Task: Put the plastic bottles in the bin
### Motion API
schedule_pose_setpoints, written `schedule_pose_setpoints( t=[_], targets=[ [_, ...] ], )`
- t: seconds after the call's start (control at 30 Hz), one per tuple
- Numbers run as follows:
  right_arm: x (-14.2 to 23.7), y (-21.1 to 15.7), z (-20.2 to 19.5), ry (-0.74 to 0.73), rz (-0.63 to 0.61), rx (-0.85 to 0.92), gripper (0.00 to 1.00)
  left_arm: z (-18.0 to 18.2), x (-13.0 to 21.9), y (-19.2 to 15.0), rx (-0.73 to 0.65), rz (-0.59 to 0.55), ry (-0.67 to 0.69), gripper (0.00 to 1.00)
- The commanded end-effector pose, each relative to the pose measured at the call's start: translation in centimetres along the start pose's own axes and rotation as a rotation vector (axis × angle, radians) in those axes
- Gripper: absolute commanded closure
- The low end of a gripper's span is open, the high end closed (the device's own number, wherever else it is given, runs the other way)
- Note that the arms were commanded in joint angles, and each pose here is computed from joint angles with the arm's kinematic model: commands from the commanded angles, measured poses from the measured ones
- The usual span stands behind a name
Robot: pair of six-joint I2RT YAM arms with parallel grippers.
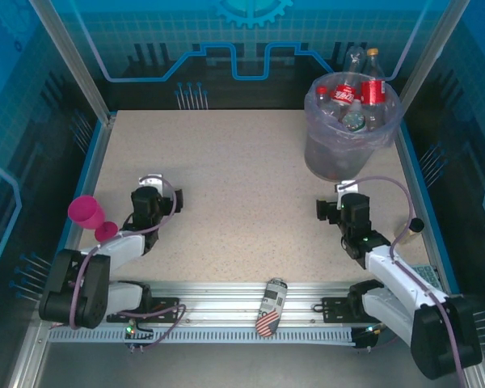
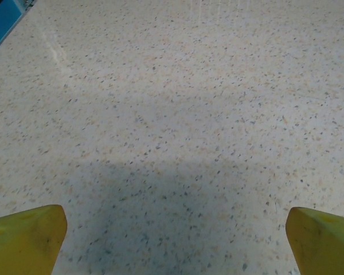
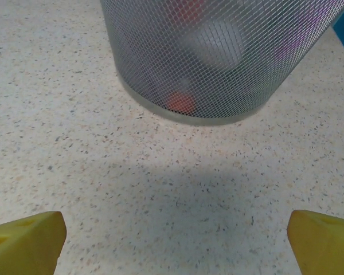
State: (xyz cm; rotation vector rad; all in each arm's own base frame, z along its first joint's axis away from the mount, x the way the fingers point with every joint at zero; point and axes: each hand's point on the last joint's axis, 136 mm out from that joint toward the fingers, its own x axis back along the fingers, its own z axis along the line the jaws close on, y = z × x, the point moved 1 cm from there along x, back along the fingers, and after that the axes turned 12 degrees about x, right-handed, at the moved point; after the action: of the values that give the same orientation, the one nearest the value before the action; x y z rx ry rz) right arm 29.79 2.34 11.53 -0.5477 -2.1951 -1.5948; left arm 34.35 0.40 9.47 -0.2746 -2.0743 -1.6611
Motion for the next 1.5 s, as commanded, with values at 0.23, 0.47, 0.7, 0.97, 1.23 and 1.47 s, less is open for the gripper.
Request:
schedule_pose_setpoints(
  t=[0.23,0.47,0.7,0.97,1.23,1.47],
  targets=[
    [-2.1,2.6,-0.7,-0.084,-0.156,0.007,0.0,-2.4,-2.6,3.0,0.009,-0.115,-0.119,0.01],
    [-3.6,4.2,-0.4,-0.088,-0.221,0.022,0.0,-2.5,-3.4,2.3,0.019,-0.126,-0.165,0.01],
    [-5.1,5.2,-0.3,-0.101,-0.235,0.06,0.0,-2.1,-3.6,1.9,0.032,-0.12,-0.164,0.01],
    [-7.1,3.3,-0.8,-0.081,-0.279,0.014,0.0,-2.1,-3.7,2.1,0.036,-0.12,-0.166,0.01],
    [-8.1,3.4,-1.1,-0.067,-0.236,0.006,0.0,-2.0,-3.6,2.1,0.037,-0.12,-0.166,0.01],
    [-8.2,3.3,-1.1,-0.066,-0.229,0.008,0.0,-2.1,-3.7,2.1,0.036,-0.121,-0.166,0.01]
  ],
)
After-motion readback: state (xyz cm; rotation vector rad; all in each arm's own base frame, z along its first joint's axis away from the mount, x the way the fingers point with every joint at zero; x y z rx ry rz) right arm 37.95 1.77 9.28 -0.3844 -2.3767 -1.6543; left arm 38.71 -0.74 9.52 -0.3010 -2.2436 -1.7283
